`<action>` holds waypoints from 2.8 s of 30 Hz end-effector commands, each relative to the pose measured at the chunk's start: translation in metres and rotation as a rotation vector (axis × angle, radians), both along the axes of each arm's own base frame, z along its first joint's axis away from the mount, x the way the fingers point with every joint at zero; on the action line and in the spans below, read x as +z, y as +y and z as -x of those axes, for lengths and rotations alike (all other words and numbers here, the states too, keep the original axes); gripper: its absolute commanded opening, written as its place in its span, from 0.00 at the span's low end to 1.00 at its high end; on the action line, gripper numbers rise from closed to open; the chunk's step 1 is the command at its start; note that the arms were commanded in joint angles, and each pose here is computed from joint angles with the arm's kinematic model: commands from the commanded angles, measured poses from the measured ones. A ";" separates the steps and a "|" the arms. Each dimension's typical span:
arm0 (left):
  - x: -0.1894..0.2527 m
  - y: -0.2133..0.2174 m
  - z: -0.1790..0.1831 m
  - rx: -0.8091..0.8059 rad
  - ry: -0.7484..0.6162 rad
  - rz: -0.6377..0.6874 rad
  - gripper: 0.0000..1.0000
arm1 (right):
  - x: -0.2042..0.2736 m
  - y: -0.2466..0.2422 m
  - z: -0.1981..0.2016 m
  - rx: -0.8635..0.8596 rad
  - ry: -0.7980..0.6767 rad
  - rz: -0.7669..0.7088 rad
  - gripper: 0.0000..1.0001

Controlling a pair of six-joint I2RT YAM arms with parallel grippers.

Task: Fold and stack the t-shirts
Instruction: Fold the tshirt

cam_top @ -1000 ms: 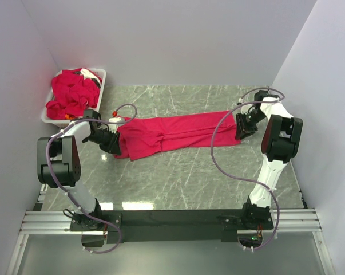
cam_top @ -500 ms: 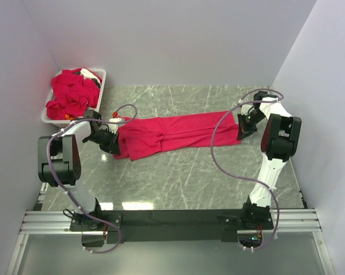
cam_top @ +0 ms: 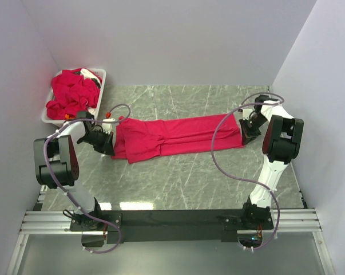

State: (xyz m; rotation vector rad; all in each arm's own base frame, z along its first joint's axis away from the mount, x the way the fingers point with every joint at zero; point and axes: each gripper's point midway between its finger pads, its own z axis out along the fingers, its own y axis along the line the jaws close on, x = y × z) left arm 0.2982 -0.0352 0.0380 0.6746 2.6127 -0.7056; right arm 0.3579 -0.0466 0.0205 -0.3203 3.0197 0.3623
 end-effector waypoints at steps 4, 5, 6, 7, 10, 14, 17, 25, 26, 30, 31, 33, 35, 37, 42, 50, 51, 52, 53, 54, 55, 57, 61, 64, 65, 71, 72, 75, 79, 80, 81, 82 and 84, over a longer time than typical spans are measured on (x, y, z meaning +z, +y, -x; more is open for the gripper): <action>-0.007 0.009 0.014 -0.043 0.035 -0.051 0.01 | 0.000 -0.011 0.005 0.054 -0.028 0.083 0.00; -0.008 0.009 0.017 -0.062 0.034 -0.055 0.01 | 0.001 -0.010 0.007 0.063 -0.029 0.084 0.00; -0.007 0.009 0.018 -0.072 0.031 -0.054 0.01 | 0.002 -0.008 0.008 0.073 -0.026 0.077 0.00; -0.004 0.007 0.019 -0.083 0.026 -0.039 0.11 | 0.003 -0.005 0.012 0.076 -0.011 0.064 0.06; 0.016 -0.003 0.019 -0.123 -0.050 0.007 0.41 | 0.016 0.001 0.012 0.077 -0.026 0.033 0.31; 0.049 -0.006 0.008 -0.143 -0.188 0.007 0.53 | 0.041 0.002 0.007 0.061 -0.079 0.033 0.51; 0.059 -0.014 0.011 -0.182 -0.211 -0.005 0.52 | 0.056 0.001 0.003 0.040 -0.113 0.046 0.52; 0.036 -0.055 0.035 -0.205 -0.103 0.017 0.51 | 0.104 0.055 -0.006 0.026 -0.210 -0.189 0.42; 0.031 -0.058 0.039 -0.176 -0.060 0.037 0.51 | 0.109 0.072 -0.006 0.051 -0.220 -0.220 0.41; 0.029 -0.067 0.037 -0.128 -0.007 0.057 0.52 | 0.121 0.149 -0.005 0.033 -0.230 -0.450 0.39; 0.033 -0.070 0.035 -0.115 -0.006 0.074 0.54 | 0.116 0.160 -0.009 0.021 -0.249 -0.493 0.39; 0.041 -0.077 0.033 -0.074 0.046 0.120 0.54 | 0.120 0.211 0.001 0.041 -0.210 -0.593 0.39; 0.046 -0.088 0.033 -0.013 0.146 0.195 0.51 | 0.117 0.240 -0.003 0.061 -0.247 -0.638 0.40; 0.048 -0.096 0.039 0.036 0.224 0.247 0.50 | 0.120 0.279 0.000 0.080 -0.253 -0.681 0.40; 0.040 -0.102 0.042 0.213 0.336 0.266 0.48 | 0.106 0.338 0.006 0.054 -0.184 -0.731 0.42; 0.037 -0.106 0.053 0.483 0.428 0.302 0.52 | 0.075 0.397 0.032 0.020 -0.086 -0.776 0.51; 0.033 -0.103 0.058 0.513 0.436 0.292 0.53 | 0.071 0.400 0.035 0.020 -0.078 -0.769 0.51; 0.024 -0.100 0.068 0.550 0.454 0.263 0.54 | 0.068 0.402 0.038 0.020 -0.068 -0.769 0.51; 0.029 -0.100 0.067 0.580 0.431 0.275 0.54 | 0.065 0.402 0.041 0.010 -0.054 -0.764 0.51; 0.028 -0.099 0.070 0.600 0.427 0.266 0.54 | 0.062 0.406 0.046 0.015 -0.046 -0.758 0.53; 0.024 -0.097 0.074 0.636 0.424 0.244 0.54 | 0.057 0.405 0.049 0.010 -0.038 -0.751 0.54; 0.034 -0.099 0.065 0.641 0.332 0.257 0.53 | 0.049 0.405 0.054 0.000 -0.028 -0.739 0.56; 0.029 -0.092 0.057 0.716 0.249 0.238 0.48 | 0.040 0.407 0.053 -0.014 -0.053 -0.714 0.57; 0.019 -0.086 0.052 0.739 0.227 0.204 0.43 | 0.032 0.406 0.053 -0.019 -0.045 -0.700 0.57; 0.014 -0.084 0.049 0.748 0.222 0.187 0.42 | 0.030 0.406 0.054 -0.022 -0.043 -0.694 0.57; 0.002 -0.086 0.039 0.722 0.185 0.211 0.36 | 0.019 0.412 0.059 -0.016 -0.002 -0.676 0.55; 0.000 -0.086 0.039 0.722 0.179 0.211 0.36 | 0.018 0.411 0.060 -0.014 0.001 -0.671 0.54; -0.004 -0.086 0.036 0.725 0.177 0.211 0.37 | 0.019 0.411 0.061 -0.008 0.005 -0.669 0.54; -0.009 -0.084 0.033 0.728 0.177 0.193 0.37 | 0.019 0.417 0.060 -0.001 0.019 -0.680 0.52; -0.011 -0.083 0.034 0.731 0.187 0.185 0.38 | 0.018 0.418 0.060 0.000 0.023 -0.680 0.50; -0.010 -0.083 0.033 0.731 0.182 0.184 0.39 | 0.018 0.419 0.062 0.005 0.022 -0.677 0.49; -0.010 -0.082 0.032 0.735 0.178 0.176 0.41 | 0.018 0.419 0.063 0.007 0.023 -0.676 0.48; -0.011 -0.079 0.034 0.743 0.194 0.153 0.46 | 0.018 0.419 0.064 0.012 0.025 -0.675 0.47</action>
